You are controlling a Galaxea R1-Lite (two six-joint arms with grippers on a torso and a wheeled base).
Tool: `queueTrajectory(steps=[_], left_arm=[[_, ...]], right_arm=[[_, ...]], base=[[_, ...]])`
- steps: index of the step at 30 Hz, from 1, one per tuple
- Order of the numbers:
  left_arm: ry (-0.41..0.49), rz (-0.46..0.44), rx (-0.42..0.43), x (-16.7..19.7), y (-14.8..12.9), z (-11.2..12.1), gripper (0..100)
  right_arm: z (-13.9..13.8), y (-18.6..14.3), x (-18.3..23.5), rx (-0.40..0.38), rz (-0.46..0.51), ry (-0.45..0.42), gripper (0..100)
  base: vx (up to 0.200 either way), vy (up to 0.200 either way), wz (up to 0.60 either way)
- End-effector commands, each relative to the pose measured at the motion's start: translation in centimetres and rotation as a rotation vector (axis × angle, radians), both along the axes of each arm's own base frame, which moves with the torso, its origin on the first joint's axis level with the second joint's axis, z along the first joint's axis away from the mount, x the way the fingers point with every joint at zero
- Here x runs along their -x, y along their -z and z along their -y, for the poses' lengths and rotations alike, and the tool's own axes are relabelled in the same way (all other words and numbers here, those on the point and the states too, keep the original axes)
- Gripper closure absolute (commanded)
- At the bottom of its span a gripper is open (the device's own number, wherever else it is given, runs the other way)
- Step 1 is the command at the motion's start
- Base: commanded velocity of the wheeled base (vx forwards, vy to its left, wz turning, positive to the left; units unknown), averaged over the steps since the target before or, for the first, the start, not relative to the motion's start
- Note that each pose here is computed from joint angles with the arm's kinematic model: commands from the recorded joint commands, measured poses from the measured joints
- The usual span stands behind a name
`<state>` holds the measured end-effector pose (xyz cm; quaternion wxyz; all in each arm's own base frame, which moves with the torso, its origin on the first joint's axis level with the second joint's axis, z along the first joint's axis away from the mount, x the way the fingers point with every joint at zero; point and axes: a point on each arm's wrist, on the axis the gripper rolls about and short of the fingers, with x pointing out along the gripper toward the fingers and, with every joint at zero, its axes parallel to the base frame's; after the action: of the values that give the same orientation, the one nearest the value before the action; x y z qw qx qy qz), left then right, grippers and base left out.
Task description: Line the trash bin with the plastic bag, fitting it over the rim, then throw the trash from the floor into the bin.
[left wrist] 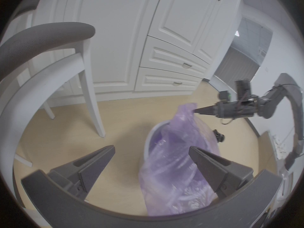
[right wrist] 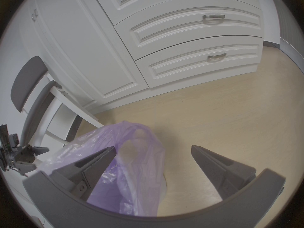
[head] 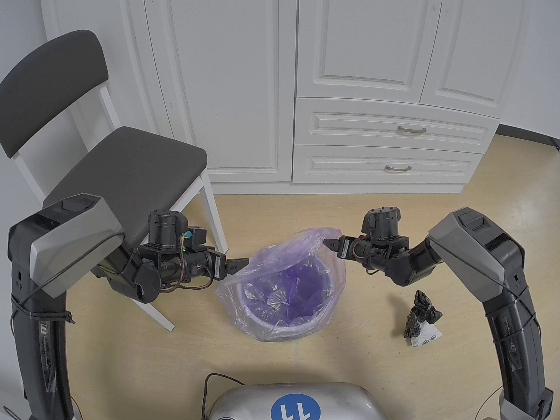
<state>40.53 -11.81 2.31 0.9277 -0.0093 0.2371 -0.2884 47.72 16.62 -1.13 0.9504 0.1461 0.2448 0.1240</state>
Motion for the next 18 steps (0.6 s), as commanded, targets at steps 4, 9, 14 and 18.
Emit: queueTrajectory(steps=[4,9,14,18], left_arm=[[-0.067,-0.005,0.003,1.0,0.9,0.3,0],[0.067,-0.027,-0.018,2.9,1.1,0.0,0],[0.125,-0.012,-0.059,4.8,0.3,-0.4,0],[0.203,-0.007,-0.096,5.7,0.6,-0.4,0]], right_arm=[[2.7,-5.2,1.9,0.033,0.003,-0.023,0],[3.3,-4.1,2.4,0.093,-0.049,-0.052,0],[2.7,-0.4,1.7,0.122,-0.110,-0.102,0],[2.2,1.4,0.3,0.113,-0.118,-0.096,0]], base=[[0.000,0.000,0.00],[0.000,0.000,0.00],[0.000,0.000,0.00],[0.000,0.000,0.00]])
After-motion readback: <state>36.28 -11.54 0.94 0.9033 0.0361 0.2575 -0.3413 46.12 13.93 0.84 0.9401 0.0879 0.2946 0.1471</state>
